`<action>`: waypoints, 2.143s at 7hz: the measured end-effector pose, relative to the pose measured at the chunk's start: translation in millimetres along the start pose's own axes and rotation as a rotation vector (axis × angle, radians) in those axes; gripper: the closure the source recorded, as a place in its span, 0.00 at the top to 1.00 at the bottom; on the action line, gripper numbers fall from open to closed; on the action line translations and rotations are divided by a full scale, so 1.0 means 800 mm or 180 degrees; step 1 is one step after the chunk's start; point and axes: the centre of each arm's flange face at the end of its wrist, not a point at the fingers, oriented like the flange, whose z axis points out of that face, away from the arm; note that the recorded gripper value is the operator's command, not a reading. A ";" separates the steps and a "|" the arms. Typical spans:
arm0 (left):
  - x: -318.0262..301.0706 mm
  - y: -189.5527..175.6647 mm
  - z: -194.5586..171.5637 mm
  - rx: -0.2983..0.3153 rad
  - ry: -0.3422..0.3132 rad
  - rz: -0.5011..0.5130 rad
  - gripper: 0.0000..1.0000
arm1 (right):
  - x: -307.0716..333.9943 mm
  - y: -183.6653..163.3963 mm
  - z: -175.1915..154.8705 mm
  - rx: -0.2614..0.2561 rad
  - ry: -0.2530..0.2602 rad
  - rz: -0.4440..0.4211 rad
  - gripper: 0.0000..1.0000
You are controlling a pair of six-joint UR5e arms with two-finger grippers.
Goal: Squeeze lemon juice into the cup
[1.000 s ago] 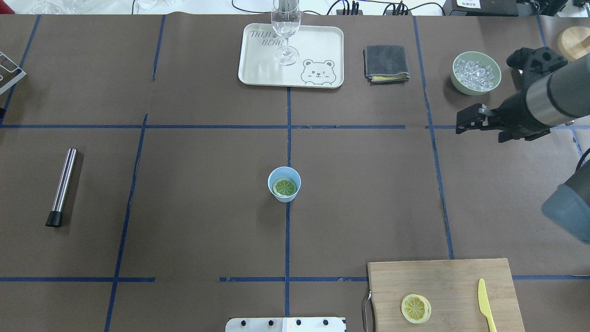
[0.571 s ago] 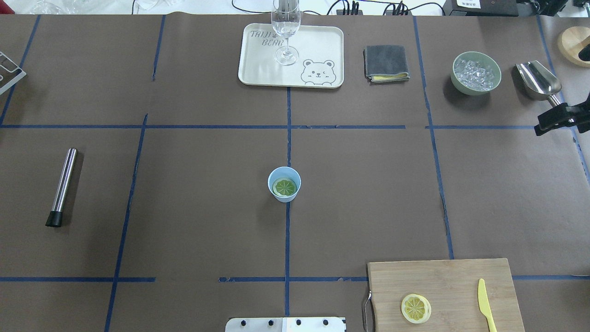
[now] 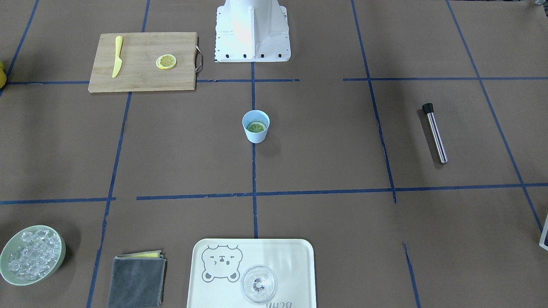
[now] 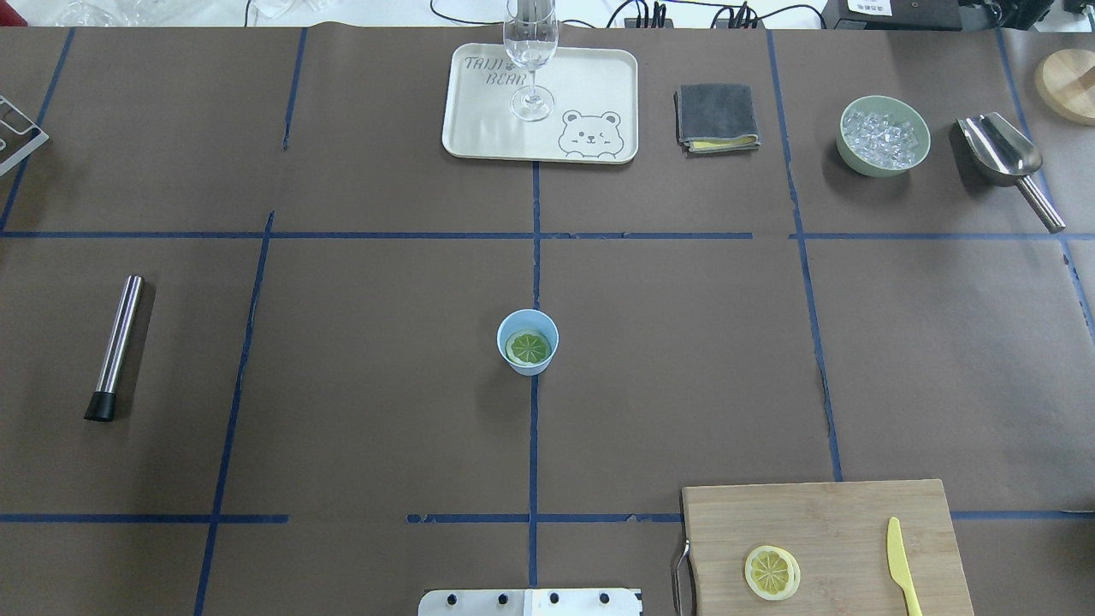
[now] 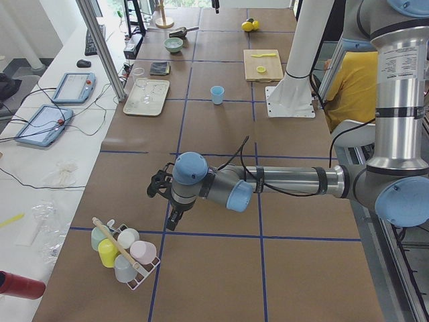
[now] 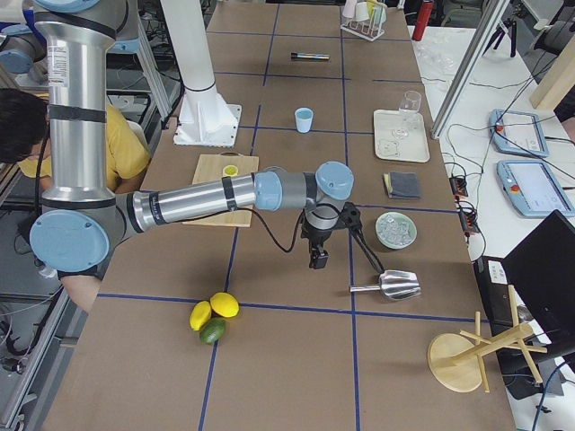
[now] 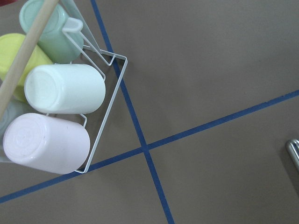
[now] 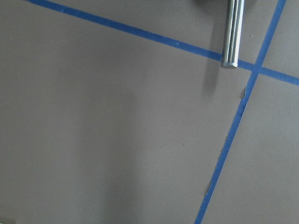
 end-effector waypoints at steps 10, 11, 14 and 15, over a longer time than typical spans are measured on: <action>-0.008 0.071 -0.005 -0.0541 -0.0014 -0.0543 1.00 | 0.021 0.006 0.015 -0.0062 -0.0053 -0.0034 1.00; -0.006 0.045 -0.009 -0.0591 -0.0015 -0.0588 1.00 | 0.021 0.007 0.015 -0.0062 -0.0050 -0.0031 1.00; -0.001 0.011 -0.017 -0.0684 -0.0009 -0.0667 1.00 | 0.020 0.007 0.013 -0.0055 -0.0051 -0.0036 1.00; -0.003 0.013 -0.015 -0.0696 -0.0009 -0.0672 1.00 | 0.021 0.008 0.013 -0.0053 -0.0049 -0.0038 1.00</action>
